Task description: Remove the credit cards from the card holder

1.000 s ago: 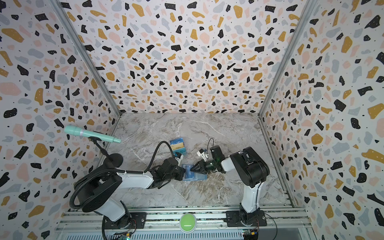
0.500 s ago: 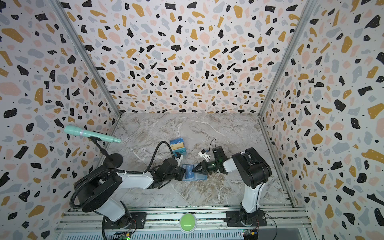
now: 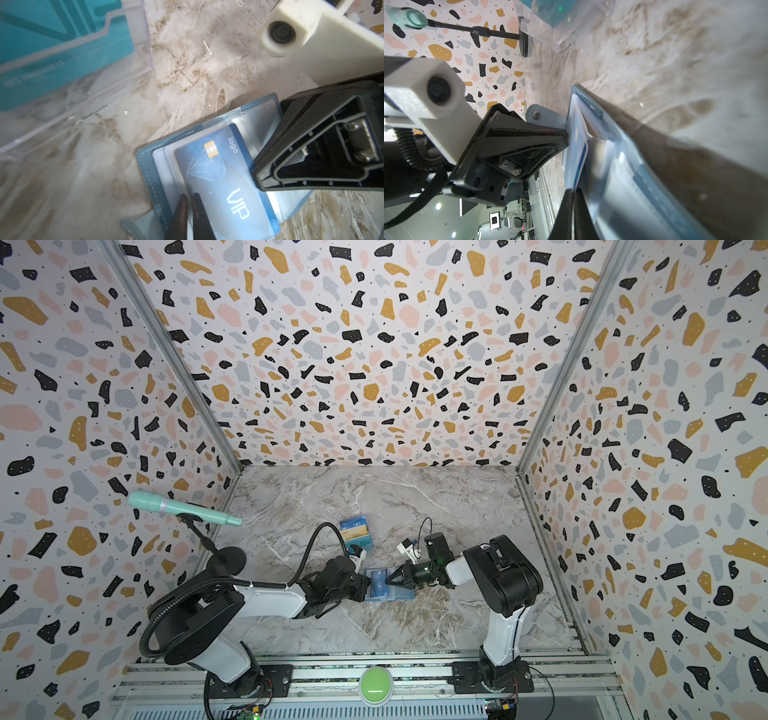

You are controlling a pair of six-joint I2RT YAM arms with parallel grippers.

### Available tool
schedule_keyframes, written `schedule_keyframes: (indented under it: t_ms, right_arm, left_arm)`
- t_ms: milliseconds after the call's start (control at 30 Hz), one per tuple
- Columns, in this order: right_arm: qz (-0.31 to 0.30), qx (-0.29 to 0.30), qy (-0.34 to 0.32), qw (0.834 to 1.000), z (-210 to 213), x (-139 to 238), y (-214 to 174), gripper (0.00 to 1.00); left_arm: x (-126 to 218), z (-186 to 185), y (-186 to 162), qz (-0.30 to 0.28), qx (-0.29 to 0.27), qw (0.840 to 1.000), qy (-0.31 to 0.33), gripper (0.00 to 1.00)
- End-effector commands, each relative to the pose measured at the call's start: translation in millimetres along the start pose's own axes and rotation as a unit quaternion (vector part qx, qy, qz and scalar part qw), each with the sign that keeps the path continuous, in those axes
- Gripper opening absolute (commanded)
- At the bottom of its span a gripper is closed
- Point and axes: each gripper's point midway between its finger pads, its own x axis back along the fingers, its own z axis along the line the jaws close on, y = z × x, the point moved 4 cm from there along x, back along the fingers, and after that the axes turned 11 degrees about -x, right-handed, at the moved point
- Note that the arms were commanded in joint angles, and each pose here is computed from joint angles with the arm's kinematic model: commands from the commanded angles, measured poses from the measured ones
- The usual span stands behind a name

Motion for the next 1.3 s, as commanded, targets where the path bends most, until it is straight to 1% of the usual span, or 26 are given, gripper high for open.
schedule_keyframes:
  t_ms: [0,67,267,733,967,1267]
  right_arm:
    - [0.000,0.021,0.008,1.000,8.4,-0.7,0.3,0.02]
    - [-0.004,0.021,0.006,1.000,8.4,1.5,0.1,0.00]
    - [-0.019,0.018,-0.001,1.000,4.3,14.6,1.5,0.00]
    - [-0.028,0.012,-0.029,0.999,-8.6,37.0,1.4,0.00]
    - [-0.037,0.026,-0.053,0.998,-5.9,52.9,4.7,0.00]
    - [-0.048,0.031,-0.065,0.996,-1.3,59.8,8.1,0.00]
  left_arm:
    - [1.1,10.5,-40.8,0.074,0.002,0.997,0.017,0.10]
    - [1.2,10.8,-41.3,0.073,0.002,0.997,0.018,0.10]
    - [0.9,12.3,-43.7,0.075,0.002,0.997,0.020,0.10]
    - [-1.4,12.3,-44.3,0.077,0.003,0.997,0.021,0.09]
    - [-3.1,11.7,-43.2,0.077,0.003,0.997,0.020,0.09]
    - [-2.5,10.7,-40.6,0.075,0.000,0.997,0.019,0.09]
